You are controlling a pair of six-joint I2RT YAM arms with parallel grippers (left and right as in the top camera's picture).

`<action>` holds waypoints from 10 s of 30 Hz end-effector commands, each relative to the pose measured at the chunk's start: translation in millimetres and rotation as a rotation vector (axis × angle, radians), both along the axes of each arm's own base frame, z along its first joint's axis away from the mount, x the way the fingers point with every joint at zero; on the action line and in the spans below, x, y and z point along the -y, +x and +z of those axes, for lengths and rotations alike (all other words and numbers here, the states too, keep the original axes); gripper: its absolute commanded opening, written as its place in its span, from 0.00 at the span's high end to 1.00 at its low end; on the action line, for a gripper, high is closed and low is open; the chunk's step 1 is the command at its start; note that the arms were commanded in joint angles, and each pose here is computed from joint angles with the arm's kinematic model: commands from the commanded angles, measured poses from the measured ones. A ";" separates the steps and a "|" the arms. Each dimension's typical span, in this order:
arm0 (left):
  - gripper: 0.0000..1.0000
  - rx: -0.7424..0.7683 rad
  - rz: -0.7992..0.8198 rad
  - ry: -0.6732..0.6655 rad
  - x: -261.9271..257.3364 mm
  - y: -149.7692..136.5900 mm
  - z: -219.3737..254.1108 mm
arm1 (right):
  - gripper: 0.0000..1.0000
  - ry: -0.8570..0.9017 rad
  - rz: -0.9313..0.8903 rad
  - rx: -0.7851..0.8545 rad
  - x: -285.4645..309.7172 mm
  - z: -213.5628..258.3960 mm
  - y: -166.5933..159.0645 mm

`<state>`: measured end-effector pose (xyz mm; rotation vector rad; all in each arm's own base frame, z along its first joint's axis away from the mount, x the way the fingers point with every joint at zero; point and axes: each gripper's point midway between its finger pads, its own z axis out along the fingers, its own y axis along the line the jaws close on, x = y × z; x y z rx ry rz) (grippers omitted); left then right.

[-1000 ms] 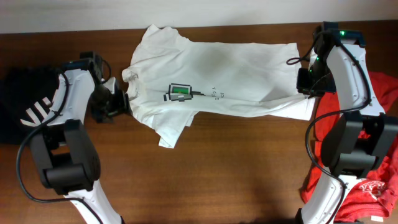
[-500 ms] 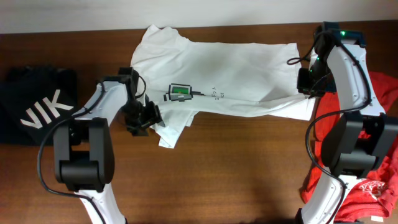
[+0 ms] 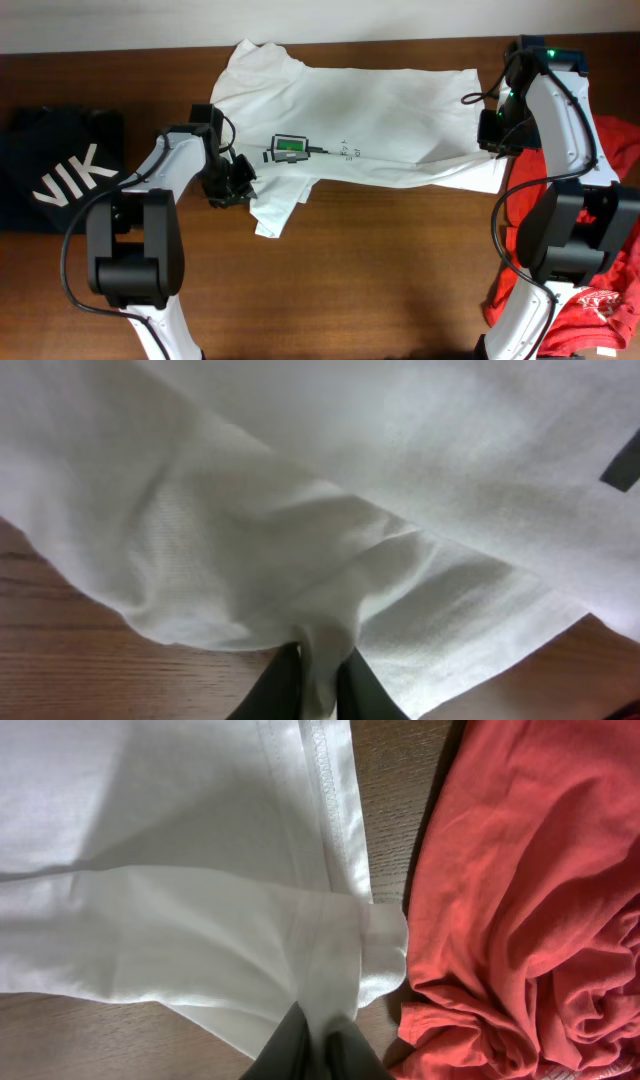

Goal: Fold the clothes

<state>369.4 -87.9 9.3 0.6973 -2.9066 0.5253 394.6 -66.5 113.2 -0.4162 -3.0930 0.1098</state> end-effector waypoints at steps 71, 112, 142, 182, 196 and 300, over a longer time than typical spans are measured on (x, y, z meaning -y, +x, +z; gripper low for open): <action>1.00 1.548 -0.046 0.579 -162.3 160.2 478.9 | 0.96 0.025 0.086 1.277 -3.3 361.7 115.7; 1.00 -0.278 -0.351 0.011 -78.5 -133.4 65.2 | 0.96 -0.041 -0.139 -0.438 18.5 -45.7 -143.9; 1.00 0.393 -0.061 -0.011 -92.6 -10.4 97.4 | 0.96 0.104 -0.128 0.146 9.1 -47.9 -27.8; 0.57 0.472 -0.138 0.039 -78.8 36.8 56.8 | 0.96 0.183 -0.092 0.235 -5.5 -44.4 -6.1; 0.56 0.382 -0.138 0.018 -74.9 15.9 48.6 | 0.40 0.170 -0.030 0.511 -7.1 -22.3 58.9; 0.61 0.057 -0.371 0.256 -45.7 -16.9 6.6 | 0.71 0.195 -0.077 0.148 -21.0 -106.9 -38.8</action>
